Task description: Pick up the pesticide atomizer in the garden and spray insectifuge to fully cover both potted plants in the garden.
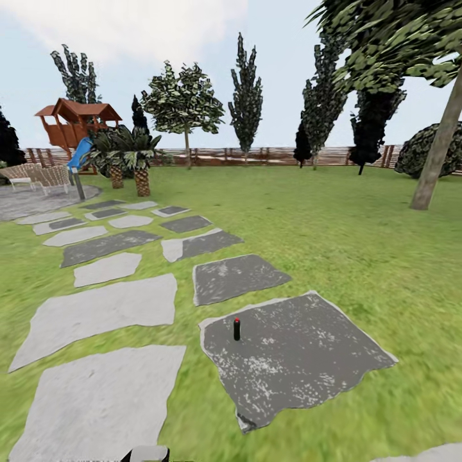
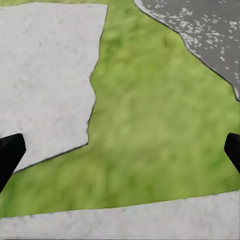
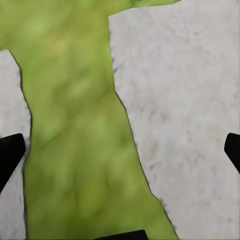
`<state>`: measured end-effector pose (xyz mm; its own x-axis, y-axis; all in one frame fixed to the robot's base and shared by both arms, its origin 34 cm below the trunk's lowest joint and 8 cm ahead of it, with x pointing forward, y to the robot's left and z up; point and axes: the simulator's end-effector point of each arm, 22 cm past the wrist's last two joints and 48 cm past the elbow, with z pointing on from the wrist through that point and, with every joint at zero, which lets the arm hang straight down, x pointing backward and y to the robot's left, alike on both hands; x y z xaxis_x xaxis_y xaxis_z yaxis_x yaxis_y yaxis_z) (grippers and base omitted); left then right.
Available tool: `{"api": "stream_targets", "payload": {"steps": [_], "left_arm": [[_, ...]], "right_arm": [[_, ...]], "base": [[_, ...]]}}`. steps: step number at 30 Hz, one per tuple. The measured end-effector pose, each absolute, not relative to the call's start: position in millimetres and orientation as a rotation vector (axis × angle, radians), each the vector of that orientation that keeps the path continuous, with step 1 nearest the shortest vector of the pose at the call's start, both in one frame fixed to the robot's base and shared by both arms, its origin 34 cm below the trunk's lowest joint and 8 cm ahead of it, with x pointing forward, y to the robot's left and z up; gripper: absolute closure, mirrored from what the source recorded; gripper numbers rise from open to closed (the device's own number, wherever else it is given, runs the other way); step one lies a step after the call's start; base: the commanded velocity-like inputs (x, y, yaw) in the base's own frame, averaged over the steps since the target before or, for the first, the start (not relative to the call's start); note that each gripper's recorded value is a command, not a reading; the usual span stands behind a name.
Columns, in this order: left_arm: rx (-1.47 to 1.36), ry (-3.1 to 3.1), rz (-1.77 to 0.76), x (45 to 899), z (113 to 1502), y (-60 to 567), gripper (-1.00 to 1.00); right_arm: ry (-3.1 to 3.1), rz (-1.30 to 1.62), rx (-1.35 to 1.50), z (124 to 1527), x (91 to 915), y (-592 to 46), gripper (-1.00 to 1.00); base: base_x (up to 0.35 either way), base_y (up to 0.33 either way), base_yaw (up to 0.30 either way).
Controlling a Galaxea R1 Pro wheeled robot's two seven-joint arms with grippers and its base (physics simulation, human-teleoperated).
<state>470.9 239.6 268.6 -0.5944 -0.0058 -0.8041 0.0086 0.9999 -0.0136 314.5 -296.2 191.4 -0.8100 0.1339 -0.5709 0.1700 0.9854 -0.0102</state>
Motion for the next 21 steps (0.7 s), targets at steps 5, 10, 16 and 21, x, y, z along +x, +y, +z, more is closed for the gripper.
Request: {"api": "stream_targets", "payload": {"steps": [5, 10, 16, 21], "left_arm": [[0.002, 2.209, -0.021, 470.5, 267.9, 239.1, -1.00], [0.003, 2.211, -0.021, 470.0, 267.2, 238.7, -1.00], [0.003, 2.213, -0.021, 469.4, 266.4, 238.8, -1.00], [0.002, 2.214, -0.021, 469.1, 265.9, 238.8, -1.00]], "right_arm": [[2.529, -0.080, 0.212, 190.9, 313.8, -295.9, -1.00], [2.531, -0.080, 0.213, 190.4, 313.2, -295.9, -1.00], [2.533, -0.080, 0.213, 190.1, 312.5, -296.2, -1.00], [2.533, -0.081, 0.208, 190.0, 312.3, -296.5, -1.00]], "base": [[0.004, -0.004, 0.247], [0.001, -0.001, 0.247], [0.157, -0.127, 0.247], [0.255, -0.222, 0.108]]}}
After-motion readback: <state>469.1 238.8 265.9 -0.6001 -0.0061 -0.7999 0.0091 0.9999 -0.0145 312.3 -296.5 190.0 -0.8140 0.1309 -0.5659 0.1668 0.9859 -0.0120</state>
